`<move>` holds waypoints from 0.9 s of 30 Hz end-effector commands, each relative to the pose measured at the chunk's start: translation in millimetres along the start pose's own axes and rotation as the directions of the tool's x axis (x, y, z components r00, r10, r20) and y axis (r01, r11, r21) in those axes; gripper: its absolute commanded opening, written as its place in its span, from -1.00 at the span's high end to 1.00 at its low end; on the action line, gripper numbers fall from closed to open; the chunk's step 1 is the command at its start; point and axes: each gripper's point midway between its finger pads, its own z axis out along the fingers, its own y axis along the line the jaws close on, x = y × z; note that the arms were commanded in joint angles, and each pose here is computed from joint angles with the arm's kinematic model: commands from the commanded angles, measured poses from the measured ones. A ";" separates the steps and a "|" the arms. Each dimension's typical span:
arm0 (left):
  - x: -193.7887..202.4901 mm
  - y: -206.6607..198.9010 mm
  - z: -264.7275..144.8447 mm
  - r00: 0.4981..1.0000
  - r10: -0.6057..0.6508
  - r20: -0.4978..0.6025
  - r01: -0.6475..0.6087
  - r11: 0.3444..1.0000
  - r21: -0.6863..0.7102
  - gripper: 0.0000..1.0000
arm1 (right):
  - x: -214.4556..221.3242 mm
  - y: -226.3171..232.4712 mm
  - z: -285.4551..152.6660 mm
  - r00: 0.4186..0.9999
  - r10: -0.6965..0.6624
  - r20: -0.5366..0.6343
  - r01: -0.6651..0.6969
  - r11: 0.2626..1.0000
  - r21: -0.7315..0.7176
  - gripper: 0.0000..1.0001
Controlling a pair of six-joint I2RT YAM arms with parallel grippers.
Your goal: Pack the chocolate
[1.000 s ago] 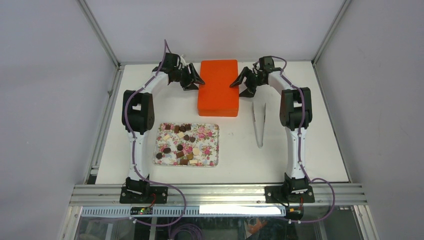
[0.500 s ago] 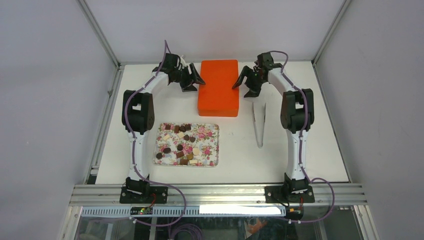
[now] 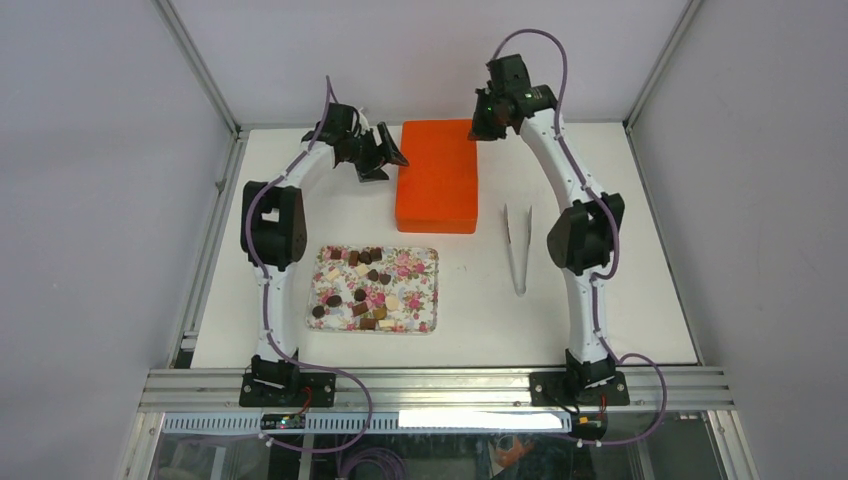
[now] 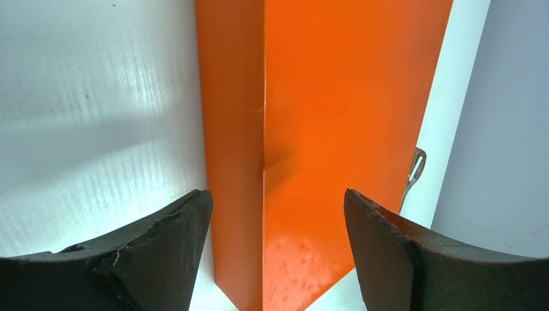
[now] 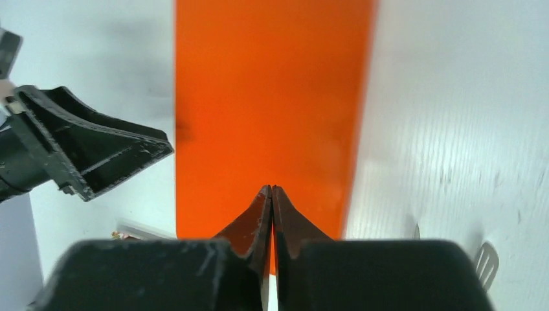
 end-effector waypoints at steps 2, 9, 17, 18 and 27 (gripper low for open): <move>-39.3 -57.0 -63.3 0.981 0.113 0.155 -0.121 0.992 0.043 -0.57 | -31.5 8.7 7.6 0.993 -0.069 0.100 0.063 0.996 0.056 1.00; -32.2 -75.5 -99.2 0.974 0.130 0.187 -0.140 0.989 0.040 -0.59 | -75.0 16.2 44.7 0.960 -0.022 0.281 0.011 0.999 0.040 0.92; 3.5 -61.3 -116.6 0.983 0.099 0.153 -0.101 0.995 0.005 -0.60 | -27.8 -20.3 150.7 0.983 0.074 0.171 -0.089 0.992 0.084 0.90; 7.7 -59.0 -116.6 0.985 0.096 0.145 -0.097 0.995 0.003 -0.60 | -22.7 -21.2 150.6 0.985 0.087 0.147 -0.100 0.992 0.081 0.94; 21.5 -55.8 -124.0 0.987 0.085 0.135 -0.085 0.996 0.001 -0.60 | -99.9 17.9 48.3 0.924 0.025 0.382 -0.031 0.999 0.011 0.92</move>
